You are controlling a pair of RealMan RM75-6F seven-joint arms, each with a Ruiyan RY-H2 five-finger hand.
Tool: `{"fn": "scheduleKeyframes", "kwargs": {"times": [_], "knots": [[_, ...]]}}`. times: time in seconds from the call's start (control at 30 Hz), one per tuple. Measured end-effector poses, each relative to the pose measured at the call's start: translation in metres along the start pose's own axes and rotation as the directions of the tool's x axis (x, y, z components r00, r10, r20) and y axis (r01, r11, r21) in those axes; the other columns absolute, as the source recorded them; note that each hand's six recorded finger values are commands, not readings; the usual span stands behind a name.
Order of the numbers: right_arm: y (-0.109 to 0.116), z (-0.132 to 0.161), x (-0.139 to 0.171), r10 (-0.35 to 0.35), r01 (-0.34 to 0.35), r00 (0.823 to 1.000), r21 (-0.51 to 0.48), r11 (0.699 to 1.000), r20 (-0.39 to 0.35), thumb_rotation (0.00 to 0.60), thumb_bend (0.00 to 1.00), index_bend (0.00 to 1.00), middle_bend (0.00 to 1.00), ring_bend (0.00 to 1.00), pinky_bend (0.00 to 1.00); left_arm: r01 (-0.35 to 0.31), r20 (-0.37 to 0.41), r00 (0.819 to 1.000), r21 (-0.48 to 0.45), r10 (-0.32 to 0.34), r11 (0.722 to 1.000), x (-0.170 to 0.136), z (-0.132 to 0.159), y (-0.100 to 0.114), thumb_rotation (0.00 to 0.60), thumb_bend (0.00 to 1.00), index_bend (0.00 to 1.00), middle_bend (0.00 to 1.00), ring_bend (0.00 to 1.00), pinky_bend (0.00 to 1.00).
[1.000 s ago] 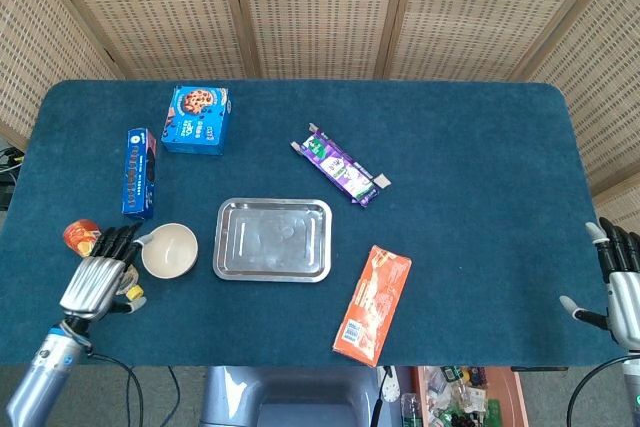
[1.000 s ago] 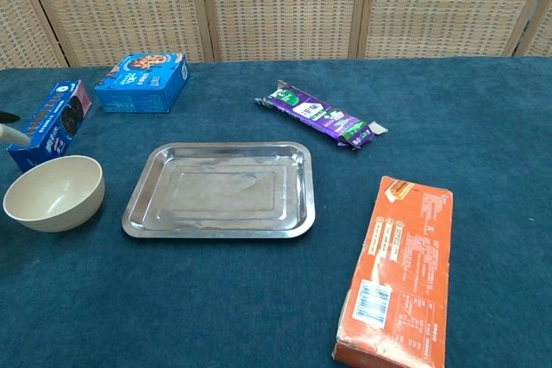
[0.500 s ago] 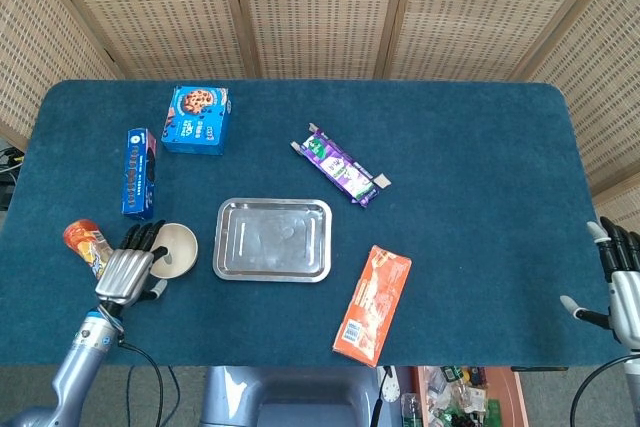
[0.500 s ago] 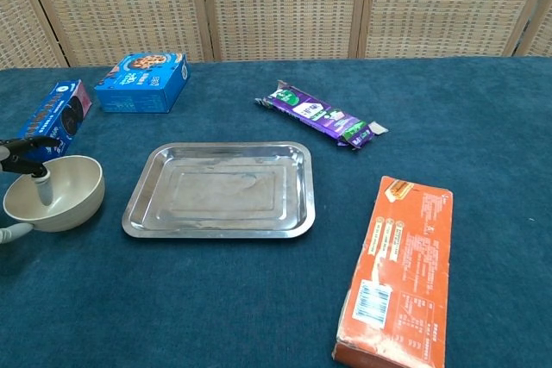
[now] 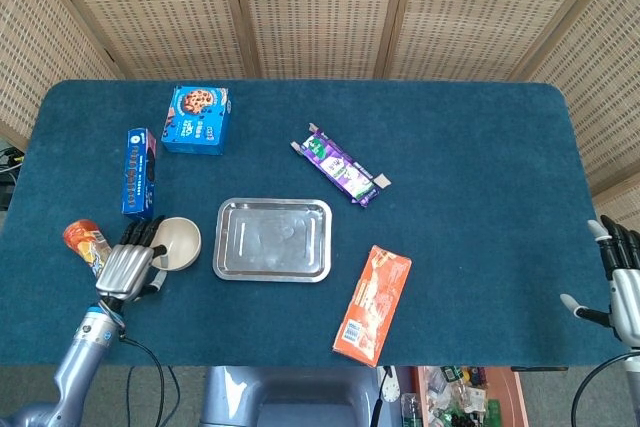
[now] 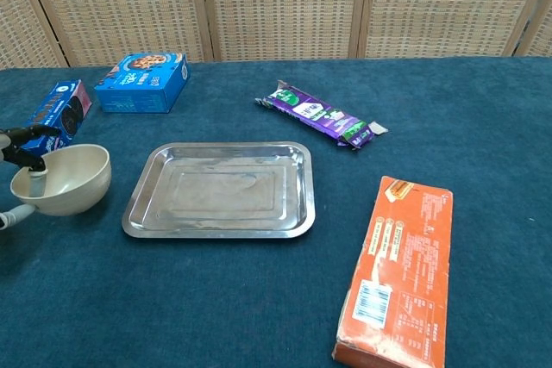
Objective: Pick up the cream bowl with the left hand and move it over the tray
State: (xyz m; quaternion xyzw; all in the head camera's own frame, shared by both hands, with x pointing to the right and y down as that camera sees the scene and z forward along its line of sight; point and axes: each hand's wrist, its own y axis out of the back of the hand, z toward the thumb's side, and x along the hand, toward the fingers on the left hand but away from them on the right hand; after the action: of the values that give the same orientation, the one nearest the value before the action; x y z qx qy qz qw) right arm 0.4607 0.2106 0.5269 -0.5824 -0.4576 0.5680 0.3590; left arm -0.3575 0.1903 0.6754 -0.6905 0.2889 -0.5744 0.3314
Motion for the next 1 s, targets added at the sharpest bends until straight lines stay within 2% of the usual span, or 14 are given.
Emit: {"fn": "scheduleKeyframes", "kwargs": {"times": [0.17, 0.27, 0.37, 0.47, 0.63, 0.77, 0.93, 0.97, 1.0], "knots": [[-0.002, 0.000, -0.001, 0.007, -0.007, 1.000, 0.002, 1.000, 0.000, 0.600, 0.00, 0.00, 0.00, 0.00, 0.00, -0.051, 0.032, 0.998, -0.015, 0.052, 0.999, 0.002, 0.010, 0.023, 0.600, 0.44, 0.65, 0.00, 0.00, 0.00], [-0.003, 0.000, -0.003, 0.011, -0.011, 1.000, 0.005, 1.000, 0.006, 0.600, 0.00, 0.00, 0.00, 0.00, 0.00, -0.076, 0.092, 0.993, -0.001, 0.076, 0.997, 0.011, 0.030, 0.039, 0.600, 0.44, 0.65, 0.00, 0.00, 0.00], [-0.005, -0.001, -0.006, 0.016, -0.016, 1.000, 0.009, 1.000, 0.015, 0.600, 0.00, 0.00, 0.00, 0.00, 0.00, -0.080, 0.163, 0.984, 0.027, 0.075, 0.996, 0.025, 0.055, 0.045, 0.600, 0.44, 0.65, 0.00, 0.00, 0.00], [-0.007, -0.003, -0.008, 0.020, -0.020, 1.000, 0.013, 1.000, 0.023, 0.600, 0.00, 0.00, 0.00, 0.00, 0.00, -0.076, 0.222, 0.973, 0.033, 0.067, 0.997, 0.038, 0.080, 0.042, 0.600, 0.45, 0.66, 0.00, 0.00, 0.00], [-0.008, -0.005, -0.010, 0.022, -0.022, 0.999, 0.014, 1.000, 0.037, 0.600, 0.00, 0.00, 0.00, 0.00, 0.00, -0.055, 0.288, 0.957, 0.032, 0.044, 0.998, 0.062, 0.118, 0.025, 0.600, 0.45, 0.66, 0.00, 0.00, 0.00], [-0.007, -0.008, -0.011, 0.021, -0.021, 0.999, 0.008, 1.000, 0.046, 0.600, 0.00, 0.00, 0.00, 0.00, 0.00, -0.036, 0.310, 0.951, 0.030, 0.025, 0.999, 0.074, 0.138, 0.013, 0.600, 0.45, 0.66, 0.00, 0.00, 0.00], [-0.005, -0.010, -0.012, 0.019, -0.019, 0.999, 0.001, 1.000, 0.049, 0.600, 0.00, 0.00, 0.00, 0.00, 0.00, -0.014, 0.318, 0.948, 0.037, 0.001, 0.999, 0.080, 0.150, 0.001, 0.600, 0.45, 0.66, 0.00, 0.00, 0.00], [-0.005, -0.010, -0.012, 0.019, -0.019, 0.999, 0.000, 1.000, 0.049, 0.600, 0.00, 0.00, 0.00, 0.00, 0.00, -0.011, 0.318, 0.948, 0.038, -0.002, 0.999, 0.081, 0.151, 0.000, 0.600, 0.43, 0.64, 0.00, 0.00, 0.00], [-0.005, -0.010, -0.012, 0.019, -0.019, 0.999, -0.001, 1.000, 0.048, 0.600, 0.00, 0.00, 0.00, 0.00, 0.00, -0.009, 0.317, 0.948, 0.039, -0.004, 0.999, 0.081, 0.152, -0.001, 0.600, 0.37, 0.56, 0.00, 0.00, 0.00]]}}
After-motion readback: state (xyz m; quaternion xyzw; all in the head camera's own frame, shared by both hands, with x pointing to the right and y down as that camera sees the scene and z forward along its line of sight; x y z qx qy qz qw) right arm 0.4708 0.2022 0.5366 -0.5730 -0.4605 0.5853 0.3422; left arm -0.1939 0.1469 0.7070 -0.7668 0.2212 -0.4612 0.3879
